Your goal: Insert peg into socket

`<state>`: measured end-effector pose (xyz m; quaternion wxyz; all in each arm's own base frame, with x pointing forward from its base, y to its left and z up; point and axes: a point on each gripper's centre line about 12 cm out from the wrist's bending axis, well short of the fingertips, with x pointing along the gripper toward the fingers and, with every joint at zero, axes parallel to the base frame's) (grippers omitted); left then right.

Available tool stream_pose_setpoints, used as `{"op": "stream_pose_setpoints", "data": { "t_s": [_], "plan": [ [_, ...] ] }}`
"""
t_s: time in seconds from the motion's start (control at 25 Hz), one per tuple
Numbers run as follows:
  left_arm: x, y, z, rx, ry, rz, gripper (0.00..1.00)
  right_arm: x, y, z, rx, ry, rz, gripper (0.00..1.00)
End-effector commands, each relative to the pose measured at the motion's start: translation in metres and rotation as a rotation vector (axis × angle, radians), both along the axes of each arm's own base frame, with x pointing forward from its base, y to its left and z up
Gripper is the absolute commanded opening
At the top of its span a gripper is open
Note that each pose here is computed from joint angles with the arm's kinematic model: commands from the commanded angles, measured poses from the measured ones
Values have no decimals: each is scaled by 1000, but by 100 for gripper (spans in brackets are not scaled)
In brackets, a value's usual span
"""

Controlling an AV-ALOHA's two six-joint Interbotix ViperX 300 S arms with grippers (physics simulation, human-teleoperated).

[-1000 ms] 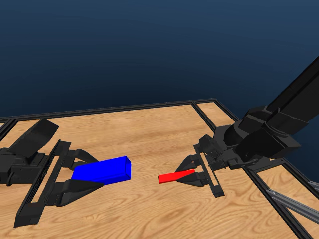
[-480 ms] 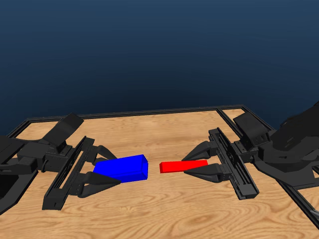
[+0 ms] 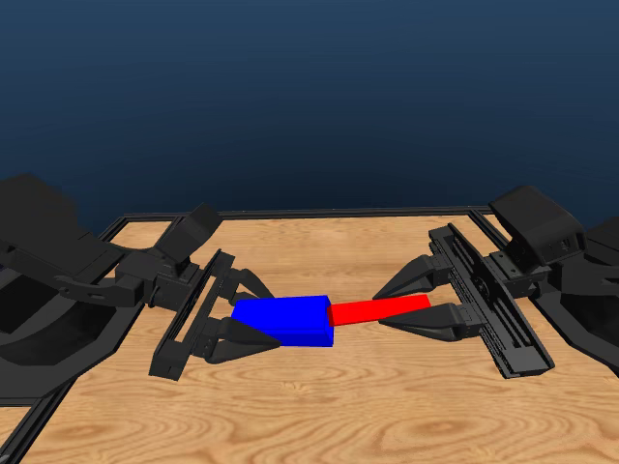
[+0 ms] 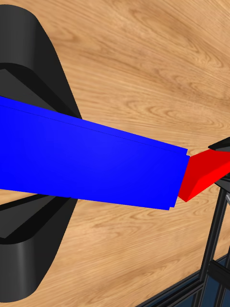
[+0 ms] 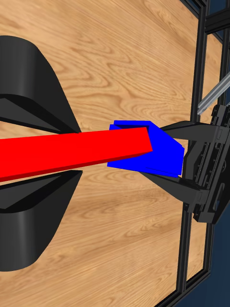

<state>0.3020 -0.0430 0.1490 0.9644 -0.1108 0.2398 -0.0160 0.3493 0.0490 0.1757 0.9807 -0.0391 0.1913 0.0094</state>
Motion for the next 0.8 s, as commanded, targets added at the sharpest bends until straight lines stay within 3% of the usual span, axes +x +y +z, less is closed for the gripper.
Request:
{"op": "stream_pose_setpoints", "data": {
  "t_s": [0.04,0.12,0.16,0.4,0.48,0.6,0.68,0.72,0.76,0.8],
  "plan": [
    [7,-2,20,11,-81,-11,0,7,0,4,44,40,15,0],
    [9,-3,24,17,-87,-20,0,4,-4,-7,68,69,-11,0],
    [10,-4,23,21,-92,-21,0,8,1,3,66,32,2,0],
    [20,-7,25,23,-63,-28,0,24,3,2,64,108,41,0],
    [28,-7,18,1,3,-12,0,39,8,23,59,100,76,0],
    [40,-13,12,-21,86,-18,0,52,7,30,77,118,76,0],
    [46,-18,6,-19,161,-34,0,60,12,27,73,185,99,0],
    [51,-20,15,-31,133,-34,0,67,15,33,85,189,101,0],
    [50,-20,8,-29,172,-37,0,72,22,35,64,226,124,0],
    [53,-22,13,-32,153,-40,0,76,26,26,64,271,124,0]
  ]
}}
